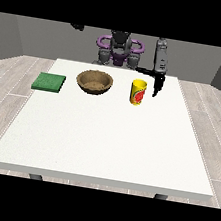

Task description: Pick the cup and pour the ball into the bowl, then pick the bowl and place it on the pad

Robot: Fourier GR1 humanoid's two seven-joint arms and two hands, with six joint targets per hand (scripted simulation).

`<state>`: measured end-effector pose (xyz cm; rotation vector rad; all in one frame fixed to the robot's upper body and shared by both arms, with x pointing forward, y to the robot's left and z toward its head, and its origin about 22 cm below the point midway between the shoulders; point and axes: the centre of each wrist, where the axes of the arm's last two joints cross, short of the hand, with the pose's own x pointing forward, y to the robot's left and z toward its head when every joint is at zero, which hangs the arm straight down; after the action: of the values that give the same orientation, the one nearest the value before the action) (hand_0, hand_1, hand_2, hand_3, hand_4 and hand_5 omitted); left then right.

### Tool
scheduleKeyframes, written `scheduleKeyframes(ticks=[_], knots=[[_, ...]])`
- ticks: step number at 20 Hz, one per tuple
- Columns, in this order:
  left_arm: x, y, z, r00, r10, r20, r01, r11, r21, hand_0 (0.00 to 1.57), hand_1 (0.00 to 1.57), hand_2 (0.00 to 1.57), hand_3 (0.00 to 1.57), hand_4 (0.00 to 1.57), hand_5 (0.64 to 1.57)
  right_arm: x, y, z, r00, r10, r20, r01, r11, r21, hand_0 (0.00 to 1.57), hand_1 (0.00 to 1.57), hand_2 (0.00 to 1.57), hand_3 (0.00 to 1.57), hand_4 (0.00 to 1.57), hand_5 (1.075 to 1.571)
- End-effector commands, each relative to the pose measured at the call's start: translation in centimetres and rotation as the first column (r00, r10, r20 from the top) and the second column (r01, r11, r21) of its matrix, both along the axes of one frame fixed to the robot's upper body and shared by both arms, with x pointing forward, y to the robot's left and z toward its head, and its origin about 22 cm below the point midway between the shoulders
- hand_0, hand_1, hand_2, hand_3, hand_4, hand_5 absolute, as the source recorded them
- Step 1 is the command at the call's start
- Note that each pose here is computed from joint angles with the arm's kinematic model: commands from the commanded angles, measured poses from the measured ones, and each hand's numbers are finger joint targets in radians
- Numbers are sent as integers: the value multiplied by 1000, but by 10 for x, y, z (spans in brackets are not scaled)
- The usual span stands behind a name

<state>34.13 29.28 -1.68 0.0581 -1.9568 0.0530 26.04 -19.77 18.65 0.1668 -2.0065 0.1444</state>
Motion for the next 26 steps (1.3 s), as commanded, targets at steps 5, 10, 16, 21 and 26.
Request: scheduleKeyframes(ticks=[5,10,16,21,26], knots=[[13,-13,-21,998,55,18,-55,998,0,0,0,0,0,0,1423,-9,-21,25,998,8,59,-8,1000,-6,0,0,0,0,0,1568],[9,31,-21,992,114,51,-114,993,-14,0,0,0,0,0,1426,-33,-38,28,994,51,95,-49,998,-27,0,0,0,0,0,1566],[-1,36,-32,963,202,177,-238,947,217,1320,1320,1571,1571,965,1530,-42,-35,39,987,49,154,-47,999,-16,0,0,0,0,0,1562],[-7,32,-47,960,250,128,-277,919,281,1322,1322,1571,1571,1067,1487,-47,-58,39,988,59,141,-54,998,-36,0,0,0,0,73,1562],[7,0,-38,974,219,56,-223,891,396,1336,1336,1571,1571,1095,1498,-23,-88,11,999,14,-28,-14,1000,10,0,0,0,0,117,1559]])
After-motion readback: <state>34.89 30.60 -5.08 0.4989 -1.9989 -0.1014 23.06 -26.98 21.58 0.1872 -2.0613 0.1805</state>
